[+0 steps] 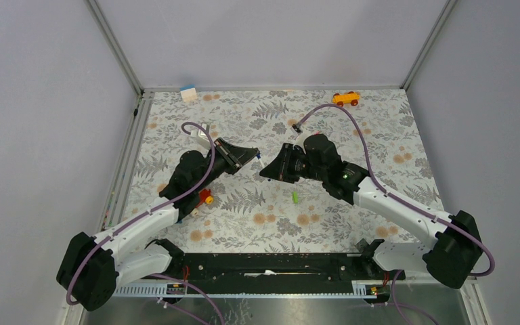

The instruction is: Insert the pens into the pen caps

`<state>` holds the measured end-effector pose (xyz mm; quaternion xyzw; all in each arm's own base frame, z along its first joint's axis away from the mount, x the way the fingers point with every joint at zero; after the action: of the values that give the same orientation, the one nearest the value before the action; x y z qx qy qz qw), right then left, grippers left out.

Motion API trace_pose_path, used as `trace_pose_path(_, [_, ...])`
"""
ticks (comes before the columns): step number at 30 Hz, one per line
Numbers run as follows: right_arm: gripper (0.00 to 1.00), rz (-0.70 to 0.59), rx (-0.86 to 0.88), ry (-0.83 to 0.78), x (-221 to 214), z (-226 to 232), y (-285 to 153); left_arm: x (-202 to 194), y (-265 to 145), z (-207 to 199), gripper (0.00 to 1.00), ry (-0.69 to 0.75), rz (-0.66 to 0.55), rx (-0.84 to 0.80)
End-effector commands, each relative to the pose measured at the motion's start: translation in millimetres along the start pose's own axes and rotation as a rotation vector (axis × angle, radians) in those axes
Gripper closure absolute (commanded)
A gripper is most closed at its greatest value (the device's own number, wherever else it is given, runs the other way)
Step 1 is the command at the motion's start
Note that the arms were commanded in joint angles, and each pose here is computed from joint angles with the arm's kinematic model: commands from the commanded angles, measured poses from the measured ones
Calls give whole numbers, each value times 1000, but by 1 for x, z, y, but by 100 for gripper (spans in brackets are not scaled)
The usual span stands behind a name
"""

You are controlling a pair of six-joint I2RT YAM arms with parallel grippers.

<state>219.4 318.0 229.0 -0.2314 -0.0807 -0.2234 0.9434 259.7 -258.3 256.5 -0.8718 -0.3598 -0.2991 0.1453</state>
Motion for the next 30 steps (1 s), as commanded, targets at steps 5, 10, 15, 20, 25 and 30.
trace_pose_path(5, [100,-239,-56,94,54,6,3,-31,-8,-26,100,31,150,-117])
trace_pose_path(10, [100,-249,-67,92,56,5,4,-32,-8,-25,100,29,155,-111])
trace_pose_path(15, [100,-246,-23,70,55,7,8,-35,-8,-23,100,19,166,-103])
trace_pose_path(20, [100,-261,-43,11,59,2,12,-38,-6,-24,100,7,183,-91])
trace_pose_path(25, [100,-283,-117,-37,66,-10,16,-42,-5,-22,100,-3,198,-65])
trace_pose_path(30, [100,-302,-196,-76,72,-22,18,-49,-2,-17,100,-42,233,-14])
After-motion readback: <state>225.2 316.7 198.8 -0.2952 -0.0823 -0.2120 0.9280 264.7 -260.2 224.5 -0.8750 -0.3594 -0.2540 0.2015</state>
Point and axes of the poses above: each gripper's point midway between its finger pads, its own y axis out along the fingers, its own z axis along the line the jaws close on, x = y × z, the point moved 1 cm from there along -y, back along the fingers, and after that the axes turned 15 degrees about y, right-handed, at the moved point
